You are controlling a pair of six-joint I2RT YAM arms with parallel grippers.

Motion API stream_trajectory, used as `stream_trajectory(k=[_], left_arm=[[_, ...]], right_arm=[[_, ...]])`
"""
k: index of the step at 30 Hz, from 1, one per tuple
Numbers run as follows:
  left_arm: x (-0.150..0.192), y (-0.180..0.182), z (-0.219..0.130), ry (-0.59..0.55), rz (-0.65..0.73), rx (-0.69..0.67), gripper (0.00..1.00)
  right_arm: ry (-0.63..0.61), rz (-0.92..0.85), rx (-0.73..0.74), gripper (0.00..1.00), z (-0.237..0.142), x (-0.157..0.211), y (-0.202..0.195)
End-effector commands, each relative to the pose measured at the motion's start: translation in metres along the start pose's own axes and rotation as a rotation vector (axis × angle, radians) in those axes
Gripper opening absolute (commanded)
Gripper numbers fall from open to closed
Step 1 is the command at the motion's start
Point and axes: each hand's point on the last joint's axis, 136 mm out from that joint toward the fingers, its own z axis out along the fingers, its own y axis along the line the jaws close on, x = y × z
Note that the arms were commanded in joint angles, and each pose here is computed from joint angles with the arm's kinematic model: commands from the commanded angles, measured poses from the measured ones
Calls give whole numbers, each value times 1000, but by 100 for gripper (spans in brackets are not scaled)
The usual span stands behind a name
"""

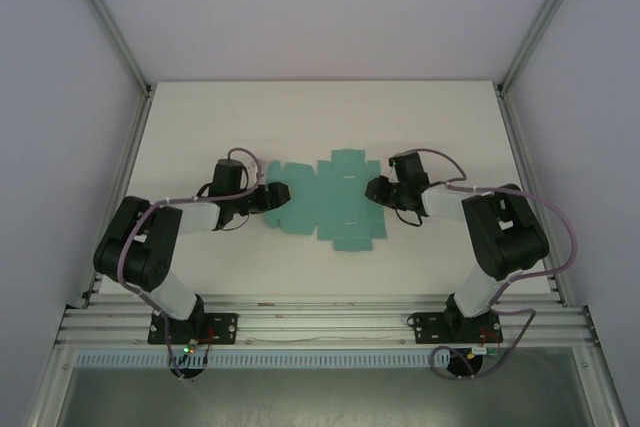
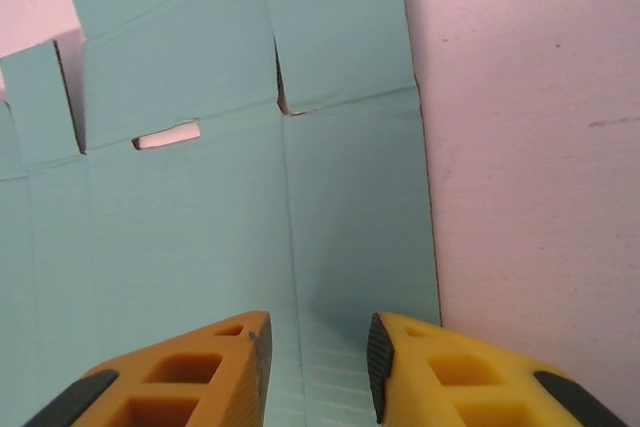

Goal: Assemble paper box

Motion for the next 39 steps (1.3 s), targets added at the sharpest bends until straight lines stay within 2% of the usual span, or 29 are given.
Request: stream_trajectory(k=[1, 3, 7, 9, 12, 17, 19, 24, 27, 33, 36, 39], left_arm=[[-7, -15, 4, -29, 8, 95, 50], [-13, -22, 2, -55, 18, 132, 38], [-26, -31, -2, -98, 39, 159, 8], [-30, -39, -5, -105, 48, 184, 0], [-37, -59, -15, -126, 81, 246, 0], [-49, -95, -45, -192, 130, 324, 0], [-55, -110, -61, -231, 140, 346, 0], [-68, -144, -105, -338, 165, 372, 0], [-75, -153, -127, -399, 154, 350, 0], [-78, -170, -148, -426, 126, 375, 0], [-79, -176, -153, -429, 113, 400, 0], [-80, -180, -157, -442, 111, 418, 0]], right_arm=[[143, 71, 109, 34, 8, 49, -43], [140, 62, 96, 34, 6, 47, -42], [117, 22, 66, 35, -3, 38, -35], [98, 3, 45, 37, -10, 29, -27], [83, -44, -16, 42, -25, 14, -4], [-39, -93, -89, 67, -64, -21, 23], [-93, -80, -154, 75, -82, -33, 33], [-185, -19, -380, 87, -128, -56, 50], [-217, -34, -461, 87, -149, -62, 60], [-216, -86, -593, 80, -175, -60, 88], [-216, -104, -669, 70, -185, -60, 101], [-214, -126, -697, 55, -190, -59, 105]])
